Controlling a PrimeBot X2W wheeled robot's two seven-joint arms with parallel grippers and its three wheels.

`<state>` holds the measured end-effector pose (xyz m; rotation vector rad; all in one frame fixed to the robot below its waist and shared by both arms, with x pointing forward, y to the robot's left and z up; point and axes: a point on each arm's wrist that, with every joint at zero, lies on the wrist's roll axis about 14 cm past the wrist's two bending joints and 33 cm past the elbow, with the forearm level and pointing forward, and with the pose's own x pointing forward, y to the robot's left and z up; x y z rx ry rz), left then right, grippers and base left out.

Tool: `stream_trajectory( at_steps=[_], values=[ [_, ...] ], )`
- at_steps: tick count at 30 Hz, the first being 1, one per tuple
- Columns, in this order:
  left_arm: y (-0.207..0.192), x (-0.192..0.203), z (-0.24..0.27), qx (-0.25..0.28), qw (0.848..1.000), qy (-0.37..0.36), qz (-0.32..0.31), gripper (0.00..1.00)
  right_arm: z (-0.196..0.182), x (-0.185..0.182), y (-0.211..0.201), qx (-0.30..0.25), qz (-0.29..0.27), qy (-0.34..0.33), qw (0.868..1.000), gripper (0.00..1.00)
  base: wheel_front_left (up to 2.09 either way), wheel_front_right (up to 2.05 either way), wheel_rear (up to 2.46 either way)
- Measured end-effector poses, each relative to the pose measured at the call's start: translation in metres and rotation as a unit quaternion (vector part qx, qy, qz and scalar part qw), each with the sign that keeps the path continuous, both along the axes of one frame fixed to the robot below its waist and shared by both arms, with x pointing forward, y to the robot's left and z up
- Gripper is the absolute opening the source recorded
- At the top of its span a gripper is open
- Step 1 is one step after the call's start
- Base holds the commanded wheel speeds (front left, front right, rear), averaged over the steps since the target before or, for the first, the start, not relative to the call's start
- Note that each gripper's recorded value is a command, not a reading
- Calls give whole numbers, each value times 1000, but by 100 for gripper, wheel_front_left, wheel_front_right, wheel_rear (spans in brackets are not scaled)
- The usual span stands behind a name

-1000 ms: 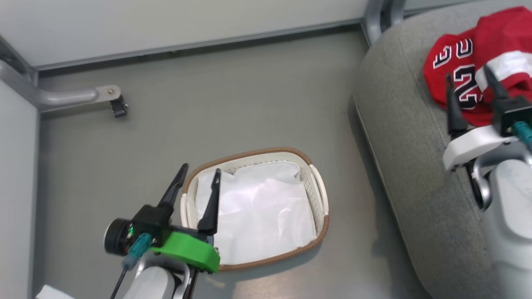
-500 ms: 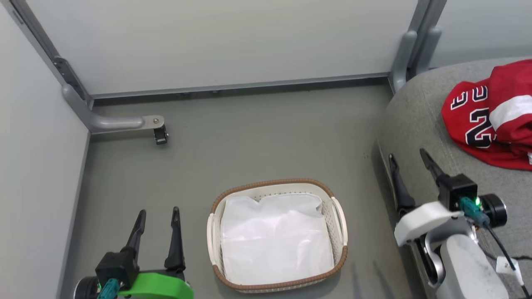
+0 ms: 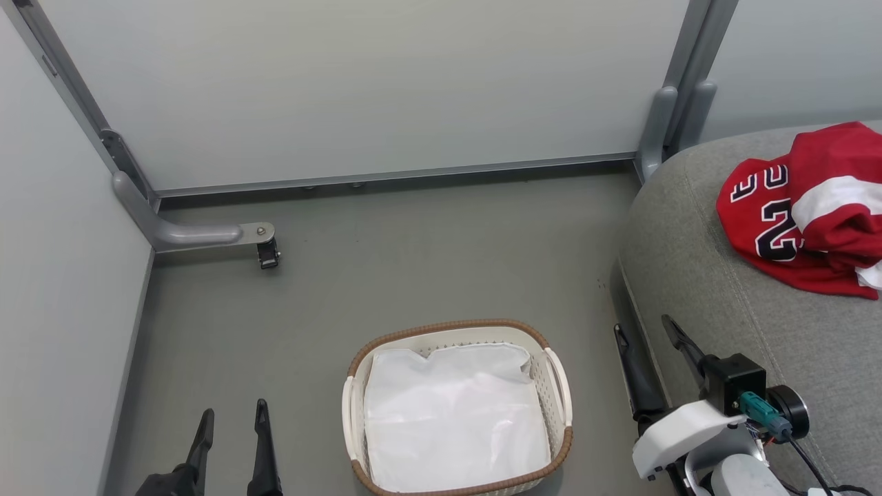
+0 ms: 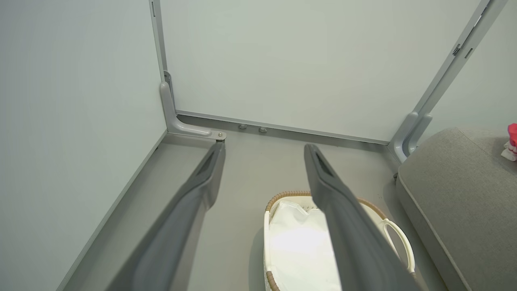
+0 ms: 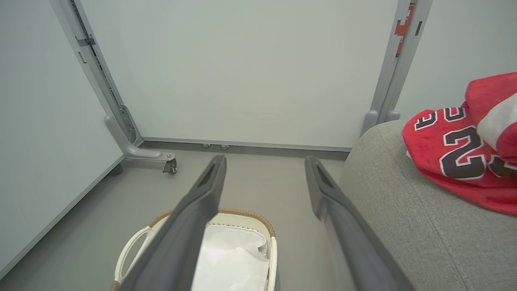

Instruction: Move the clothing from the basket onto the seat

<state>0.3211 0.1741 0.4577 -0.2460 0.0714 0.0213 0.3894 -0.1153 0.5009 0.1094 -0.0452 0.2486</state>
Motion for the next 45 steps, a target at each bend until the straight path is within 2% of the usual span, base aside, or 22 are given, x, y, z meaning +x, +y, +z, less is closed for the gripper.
stream_trajectory(
  at_steps=[18, 19, 25, 36, 45],
  values=[
    [-4, 0, -1, -3, 1000, 0, -11, 100, -2, -2, -1, 5, -1, 4, 1000, 100, 0, 0, 0],
    [-4, 0, -2, -3, 1000, 0, -11, 0, -3, -2, 0, 5, -1, 6, 1000, 0, 0, 0, 0],
    [-4, -5, -17, -10, 1000, 27, -9, 0, -29, -13, -1, 9, -5, 48, 999, 0, 0, 0, 0],
    [5, -3, -21, -102, 994, 45, 21, 0, -30, -11, -18, 108, -41, 79, 990, 0, 0, 0, 0],
    [11, 7, -17, -176, 983, 44, 39, 0, -29, -9, -30, 189, -65, 97, 975, 0, 0, 0, 0]
  ],
)
